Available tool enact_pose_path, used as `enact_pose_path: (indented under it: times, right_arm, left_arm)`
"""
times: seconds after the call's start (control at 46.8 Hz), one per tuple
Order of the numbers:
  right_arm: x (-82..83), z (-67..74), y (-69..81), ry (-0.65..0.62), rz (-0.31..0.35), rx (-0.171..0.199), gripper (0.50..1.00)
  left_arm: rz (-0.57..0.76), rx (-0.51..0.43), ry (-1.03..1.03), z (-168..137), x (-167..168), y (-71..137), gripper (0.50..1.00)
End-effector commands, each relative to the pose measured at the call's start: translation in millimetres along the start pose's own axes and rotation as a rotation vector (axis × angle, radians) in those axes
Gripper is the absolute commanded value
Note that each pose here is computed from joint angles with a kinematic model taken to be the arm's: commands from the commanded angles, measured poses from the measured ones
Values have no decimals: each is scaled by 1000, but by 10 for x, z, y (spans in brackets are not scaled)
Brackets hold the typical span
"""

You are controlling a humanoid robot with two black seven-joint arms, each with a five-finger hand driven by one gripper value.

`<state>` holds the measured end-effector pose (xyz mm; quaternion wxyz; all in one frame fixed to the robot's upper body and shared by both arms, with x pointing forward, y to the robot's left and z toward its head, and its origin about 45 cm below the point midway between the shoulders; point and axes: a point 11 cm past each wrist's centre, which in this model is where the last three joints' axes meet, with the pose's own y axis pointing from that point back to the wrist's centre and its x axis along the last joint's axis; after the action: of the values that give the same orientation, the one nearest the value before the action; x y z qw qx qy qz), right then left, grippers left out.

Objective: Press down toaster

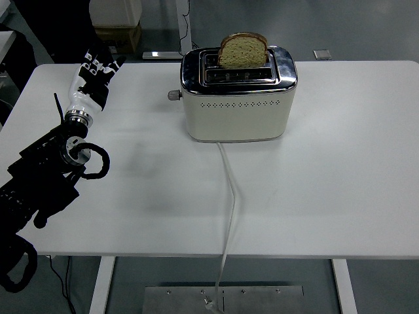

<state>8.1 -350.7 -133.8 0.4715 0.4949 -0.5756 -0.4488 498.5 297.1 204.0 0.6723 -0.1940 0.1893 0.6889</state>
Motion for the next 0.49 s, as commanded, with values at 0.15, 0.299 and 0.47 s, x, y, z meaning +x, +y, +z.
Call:
enact_pose_path:
  times: [0.15, 0.299, 0.47]
  right_arm:
    - [4, 1, 0, 1, 1, 0, 998]
    - [-1, 0, 0, 0, 0, 0, 998]
    - [-1, 0, 0, 0, 0, 0, 1000]
  left_arm:
    - [-3, 3, -1, -11, -5, 3, 1000]
    - [3, 3, -4, -10, 5, 4, 1000]
    - [8, 1, -13, 7, 16, -1, 1000]
